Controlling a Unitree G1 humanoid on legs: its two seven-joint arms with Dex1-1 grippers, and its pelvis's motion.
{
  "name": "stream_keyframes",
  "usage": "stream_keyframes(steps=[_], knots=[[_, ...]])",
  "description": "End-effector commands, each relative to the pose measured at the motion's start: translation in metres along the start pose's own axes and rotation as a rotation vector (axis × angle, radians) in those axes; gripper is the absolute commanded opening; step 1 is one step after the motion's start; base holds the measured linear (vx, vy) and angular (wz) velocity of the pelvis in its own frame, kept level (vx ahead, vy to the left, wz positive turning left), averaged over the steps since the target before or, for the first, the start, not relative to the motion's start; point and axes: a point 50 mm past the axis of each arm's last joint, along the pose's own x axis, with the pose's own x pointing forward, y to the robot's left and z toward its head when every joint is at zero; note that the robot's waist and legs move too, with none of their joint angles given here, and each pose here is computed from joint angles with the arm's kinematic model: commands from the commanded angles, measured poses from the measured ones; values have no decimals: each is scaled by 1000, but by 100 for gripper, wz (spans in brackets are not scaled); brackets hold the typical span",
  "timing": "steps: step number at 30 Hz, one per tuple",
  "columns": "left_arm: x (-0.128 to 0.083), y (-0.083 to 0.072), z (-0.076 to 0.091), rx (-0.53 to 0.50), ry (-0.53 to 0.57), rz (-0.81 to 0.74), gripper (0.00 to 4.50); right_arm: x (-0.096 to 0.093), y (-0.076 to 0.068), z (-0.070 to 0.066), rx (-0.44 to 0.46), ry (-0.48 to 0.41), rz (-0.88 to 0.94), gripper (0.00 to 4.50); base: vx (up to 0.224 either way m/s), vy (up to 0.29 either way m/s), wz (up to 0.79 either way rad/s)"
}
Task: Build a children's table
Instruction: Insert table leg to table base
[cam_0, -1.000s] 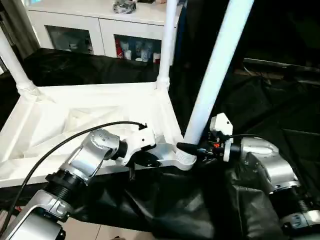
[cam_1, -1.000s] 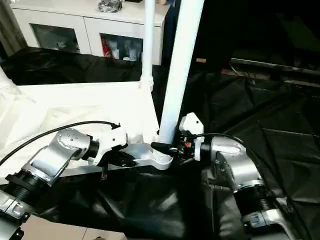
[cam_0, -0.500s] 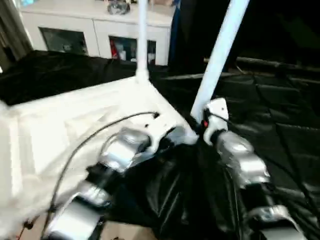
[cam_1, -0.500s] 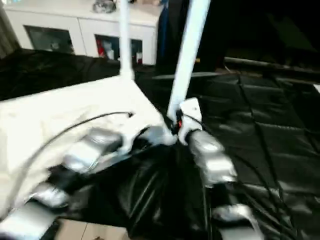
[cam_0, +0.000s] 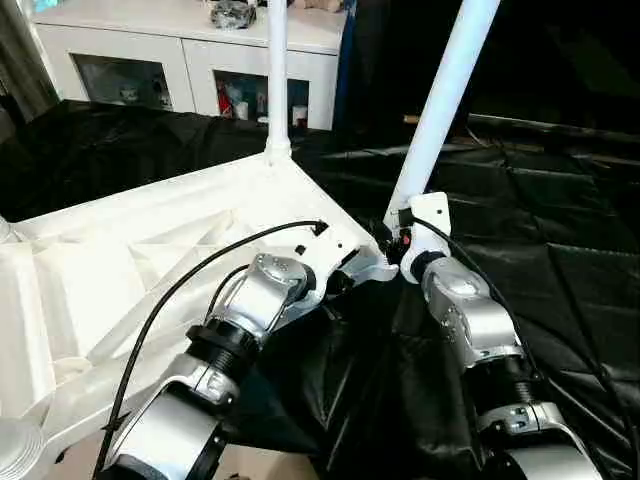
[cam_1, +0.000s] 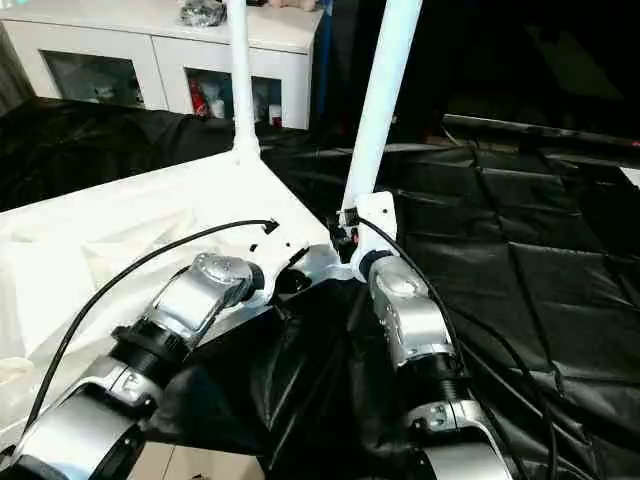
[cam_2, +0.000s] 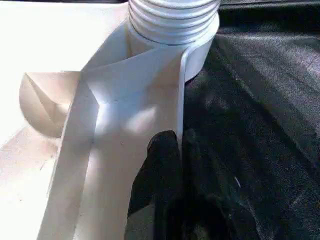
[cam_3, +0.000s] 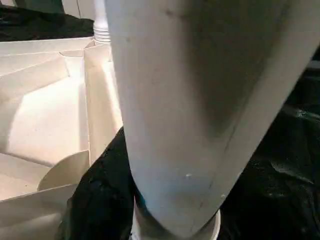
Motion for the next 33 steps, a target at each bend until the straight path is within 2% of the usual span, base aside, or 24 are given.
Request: stream_keyframes(steps=[1, 7, 9, 10, 11, 12, 13, 15, 16, 20, 29, 33], knots=[[3, -11, 28, 62, -99, -27, 0, -4, 35, -60, 102, 289, 148, 186, 0, 0, 0], [-3, -16, 27, 117, -115, -110, 0, -6, 29, -56, 81, 299, 233, 186, 0, 0, 0], [-15, -16, 20, 185, -121, -202, 0, -17, 15, -51, 19, 310, 406, 186, 0, 0, 0], [-15, -16, 20, 185, -121, -202, 0, -17, 15, -51, 19, 310, 406, 186, 0, 0, 0], [-23, -15, 15, 212, -123, -246, 0, -25, 6, -49, -23, 328, 505, 186, 56, -17, 5], [-23, -15, 15, 212, -123, -246, 0, -25, 6, -49, -23, 328, 505, 186, 56, -17, 5], [-33, -16, 11, 264, -150, -325, 0, -35, -3, -48, -58, 361, 604, 186, 61, -30, 7], [-44, -16, 6, 318, -165, -400, 0, -45, -13, -49, -106, 404, 687, 186, 57, -48, 7], [-44, -16, 6, 318, -165, -400, 0, -45, -13, -49, -106, 404, 687, 186, 57, -65, 5], [-59, -15, 2, 357, -168, -468, 0, -55, -28, -50, -206, 464, 765, 186, 27, -32, 1], [-72, -8, -7, 406, -170, -496, 0, -69, -26, -50, -263, 476, 945, 186, 0, 0, 0], [-73, -6, -8, 403, -160, -490, 0, -69, -26, -52, -274, 483, 942, 186, 0, 0, 0]])
